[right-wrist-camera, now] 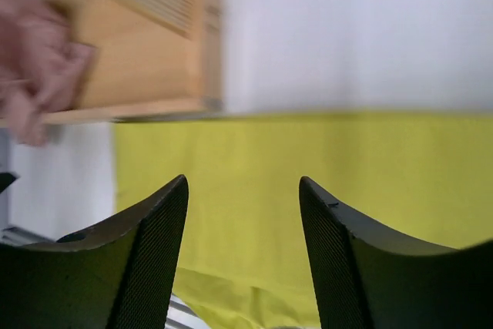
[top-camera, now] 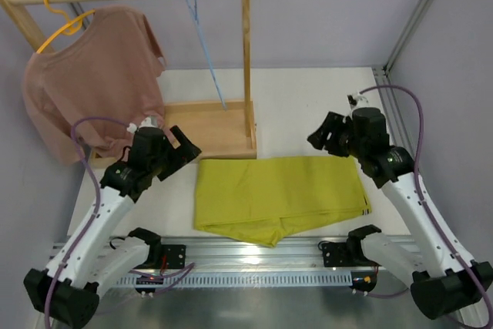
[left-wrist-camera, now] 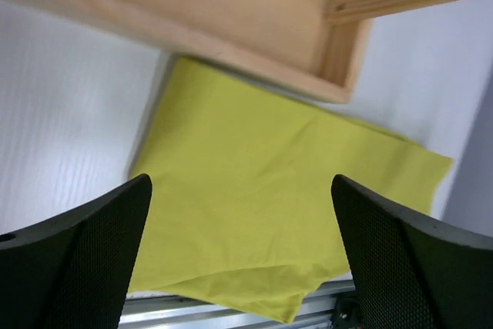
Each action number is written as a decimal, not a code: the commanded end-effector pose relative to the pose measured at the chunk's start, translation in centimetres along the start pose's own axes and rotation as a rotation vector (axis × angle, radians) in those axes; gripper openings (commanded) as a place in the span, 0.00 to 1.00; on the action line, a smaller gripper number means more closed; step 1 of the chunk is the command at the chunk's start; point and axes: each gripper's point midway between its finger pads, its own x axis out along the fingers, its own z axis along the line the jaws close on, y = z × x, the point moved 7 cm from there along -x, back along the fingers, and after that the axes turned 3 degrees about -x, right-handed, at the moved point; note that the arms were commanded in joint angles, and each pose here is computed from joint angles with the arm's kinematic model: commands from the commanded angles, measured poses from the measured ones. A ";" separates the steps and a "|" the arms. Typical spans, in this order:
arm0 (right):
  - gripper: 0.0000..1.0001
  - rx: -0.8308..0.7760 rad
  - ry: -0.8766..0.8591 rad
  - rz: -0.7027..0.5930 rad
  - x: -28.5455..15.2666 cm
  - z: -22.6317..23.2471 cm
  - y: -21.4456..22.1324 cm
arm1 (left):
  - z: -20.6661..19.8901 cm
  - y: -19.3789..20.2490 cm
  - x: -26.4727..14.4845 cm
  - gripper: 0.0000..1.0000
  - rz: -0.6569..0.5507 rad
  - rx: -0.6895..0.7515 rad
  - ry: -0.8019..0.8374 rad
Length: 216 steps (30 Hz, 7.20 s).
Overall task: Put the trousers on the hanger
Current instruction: Grab a hanger with the right arm, then pass the hanger from the right arm to the left, then pass the hanger from the left arm to the right
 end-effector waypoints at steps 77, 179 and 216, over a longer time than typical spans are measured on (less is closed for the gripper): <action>0.04 -0.526 -0.271 -0.663 -4.7 33.2 -12.8 | -1.1 3.3 -3.0 0.98 0.172 0.097 0.388; 0.41 -0.477 -0.286 -0.201 -5.4 10.8 12.6 | -18.4 5.6 3.7 0.00 0.382 -0.295 0.564; 0.35 -0.430 -0.181 -0.293 -0.4 16.5 5.9 | -18.8 8.1 2.0 0.00 0.434 -0.262 0.586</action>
